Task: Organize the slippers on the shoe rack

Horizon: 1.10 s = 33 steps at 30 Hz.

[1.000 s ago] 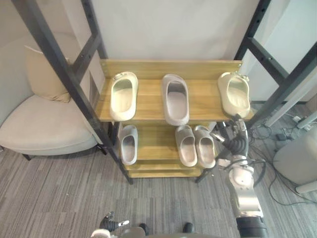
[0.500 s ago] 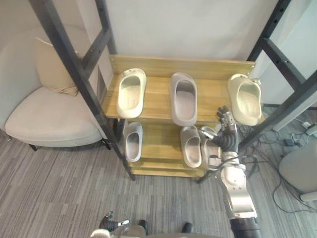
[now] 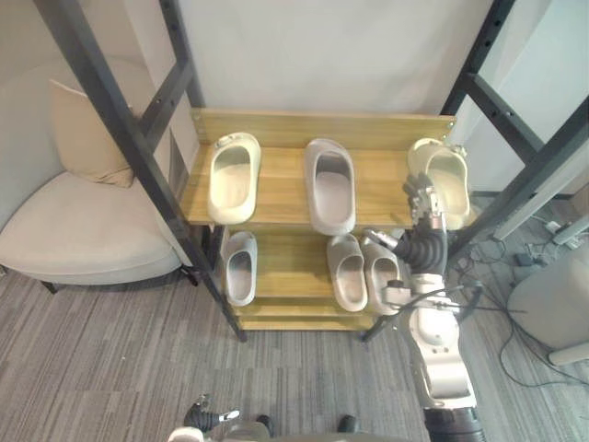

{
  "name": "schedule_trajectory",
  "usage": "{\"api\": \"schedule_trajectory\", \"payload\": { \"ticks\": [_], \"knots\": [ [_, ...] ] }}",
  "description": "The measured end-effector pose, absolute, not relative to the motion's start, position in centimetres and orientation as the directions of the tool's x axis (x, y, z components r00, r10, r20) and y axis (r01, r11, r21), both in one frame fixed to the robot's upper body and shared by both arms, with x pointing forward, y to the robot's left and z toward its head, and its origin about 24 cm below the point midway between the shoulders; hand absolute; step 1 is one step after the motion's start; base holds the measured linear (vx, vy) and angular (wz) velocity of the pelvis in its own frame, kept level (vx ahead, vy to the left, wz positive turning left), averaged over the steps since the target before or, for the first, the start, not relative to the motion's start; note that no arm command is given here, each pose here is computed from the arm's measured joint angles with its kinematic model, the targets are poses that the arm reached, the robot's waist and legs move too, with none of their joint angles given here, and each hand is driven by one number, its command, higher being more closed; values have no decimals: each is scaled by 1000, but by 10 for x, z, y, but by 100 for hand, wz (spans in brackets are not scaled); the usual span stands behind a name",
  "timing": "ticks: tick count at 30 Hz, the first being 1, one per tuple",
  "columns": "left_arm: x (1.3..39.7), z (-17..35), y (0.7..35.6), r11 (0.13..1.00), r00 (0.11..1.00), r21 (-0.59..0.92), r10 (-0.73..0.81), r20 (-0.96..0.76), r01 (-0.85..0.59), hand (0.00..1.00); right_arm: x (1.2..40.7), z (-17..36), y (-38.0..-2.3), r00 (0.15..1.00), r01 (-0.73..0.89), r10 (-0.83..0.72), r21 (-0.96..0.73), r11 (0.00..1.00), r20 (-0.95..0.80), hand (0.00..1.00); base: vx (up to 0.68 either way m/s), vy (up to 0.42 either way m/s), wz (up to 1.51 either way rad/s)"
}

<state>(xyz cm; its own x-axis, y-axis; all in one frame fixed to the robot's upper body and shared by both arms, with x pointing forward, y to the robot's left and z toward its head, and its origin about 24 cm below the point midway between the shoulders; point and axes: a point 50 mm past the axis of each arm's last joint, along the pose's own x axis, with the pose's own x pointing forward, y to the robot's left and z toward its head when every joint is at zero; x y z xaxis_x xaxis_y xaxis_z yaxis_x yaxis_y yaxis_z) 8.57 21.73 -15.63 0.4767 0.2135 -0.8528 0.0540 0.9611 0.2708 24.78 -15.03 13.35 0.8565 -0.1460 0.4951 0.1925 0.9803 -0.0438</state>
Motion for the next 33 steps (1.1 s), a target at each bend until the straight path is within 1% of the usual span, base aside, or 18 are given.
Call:
{"api": "schedule_trajectory", "payload": {
  "ticks": [3, 4, 6, 8, 15, 25, 30, 33],
  "knots": [
    [86, -156, 217, 961, 477, 271, 213, -853, 54, 0, 254, 147, -153, 826, 218, -150, -61, 974, 543, 0, 3, -11, 3],
    [86, -156, 217, 961, 477, 270, 213, -852, 54, 0, 256, 153, -155, 810, 246, -157, -84, 966, 564, 0, 7, -17, 7],
    [86, -156, 217, 961, 479, 270, 213, -852, 53, 0, 260, 158, -160, 794, 281, -187, -77, 957, 579, 0, 6, -13, 7],
    [85, -156, 217, 961, 481, 270, 213, -851, 52, 0, 266, 165, -172, 774, 354, -226, -110, 929, 592, 0, 12, -14, 4],
    [85, -156, 217, 962, 481, 268, 212, -851, 51, 0, 293, 167, -200, 782, 458, -309, -163, 874, 541, 0, 4, -3, 1],
    [79, -156, 219, 963, 471, 266, 218, -855, 37, 0, 321, 165, -209, 819, 472, -332, -222, 853, 468, 0, 0, 0, 0],
    [81, -155, 219, 963, 477, 267, 222, -850, 26, 0, 332, 174, -207, 823, 463, -320, -228, 857, 469, 0, 0, 0, 0],
    [83, -154, 222, 963, 486, 268, 231, -843, 8, 0, 340, 193, -201, 814, 445, -279, -238, 863, 509, 0, 0, 0, 0]
  ]
}}
